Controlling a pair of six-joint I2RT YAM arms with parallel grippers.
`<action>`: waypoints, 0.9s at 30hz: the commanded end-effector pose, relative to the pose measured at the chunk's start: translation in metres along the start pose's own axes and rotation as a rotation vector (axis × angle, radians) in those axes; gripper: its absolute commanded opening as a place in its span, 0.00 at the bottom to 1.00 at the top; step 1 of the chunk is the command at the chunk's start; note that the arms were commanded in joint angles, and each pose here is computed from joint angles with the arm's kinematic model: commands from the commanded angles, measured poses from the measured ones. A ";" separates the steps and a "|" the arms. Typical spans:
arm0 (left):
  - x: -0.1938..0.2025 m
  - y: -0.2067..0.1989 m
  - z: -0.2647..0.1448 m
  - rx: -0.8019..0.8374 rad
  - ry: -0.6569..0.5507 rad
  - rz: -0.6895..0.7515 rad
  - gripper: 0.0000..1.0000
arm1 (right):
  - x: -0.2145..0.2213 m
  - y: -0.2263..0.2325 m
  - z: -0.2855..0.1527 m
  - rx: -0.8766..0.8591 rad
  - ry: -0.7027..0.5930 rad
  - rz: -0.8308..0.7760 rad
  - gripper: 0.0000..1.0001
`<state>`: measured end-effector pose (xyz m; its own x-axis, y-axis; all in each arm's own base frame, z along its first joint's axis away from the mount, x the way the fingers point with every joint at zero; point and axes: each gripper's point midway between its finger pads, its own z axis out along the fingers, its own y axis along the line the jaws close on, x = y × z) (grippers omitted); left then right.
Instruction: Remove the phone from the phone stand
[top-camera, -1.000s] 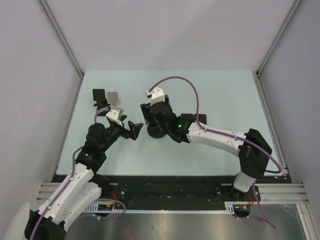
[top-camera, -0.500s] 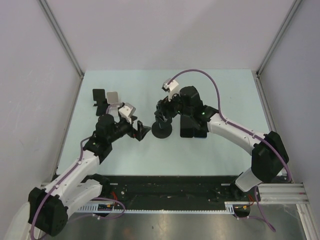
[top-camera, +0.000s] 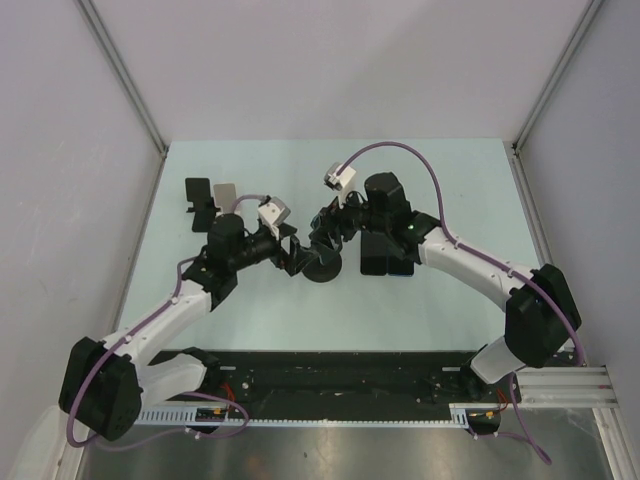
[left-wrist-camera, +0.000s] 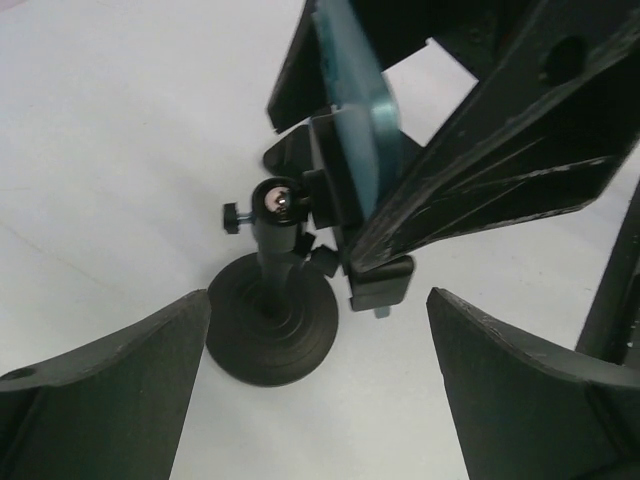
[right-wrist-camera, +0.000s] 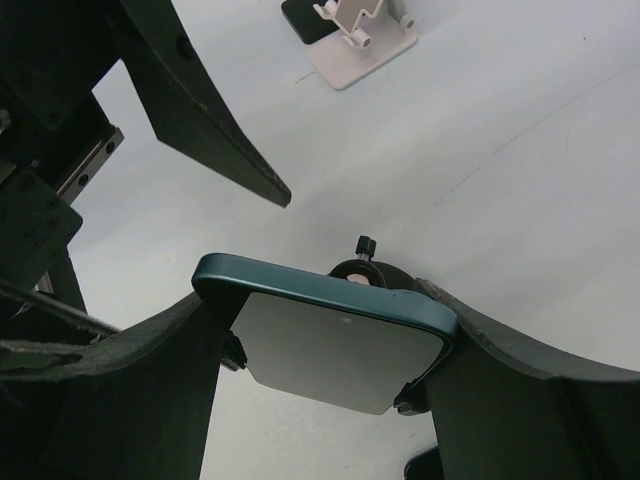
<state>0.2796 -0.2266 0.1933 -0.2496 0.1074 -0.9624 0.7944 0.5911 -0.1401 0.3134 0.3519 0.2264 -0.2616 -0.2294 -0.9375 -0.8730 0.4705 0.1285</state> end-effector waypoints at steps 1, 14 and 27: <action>-0.025 -0.017 0.008 0.042 -0.084 0.014 0.93 | -0.043 0.013 -0.013 -0.010 -0.132 -0.029 0.00; -0.020 -0.016 0.017 -0.046 -0.138 -0.078 0.73 | -0.041 0.019 -0.009 0.054 -0.134 0.006 0.00; -0.012 -0.013 0.016 -0.060 -0.128 -0.074 0.10 | -0.035 0.018 -0.009 0.061 -0.124 0.016 0.00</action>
<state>0.2731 -0.2518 0.1920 -0.2803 -0.0161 -0.9598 0.7522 0.6175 -0.2300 0.3090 0.3560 0.2274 -0.2770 -0.1999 -0.9399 -0.8240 0.5525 0.1253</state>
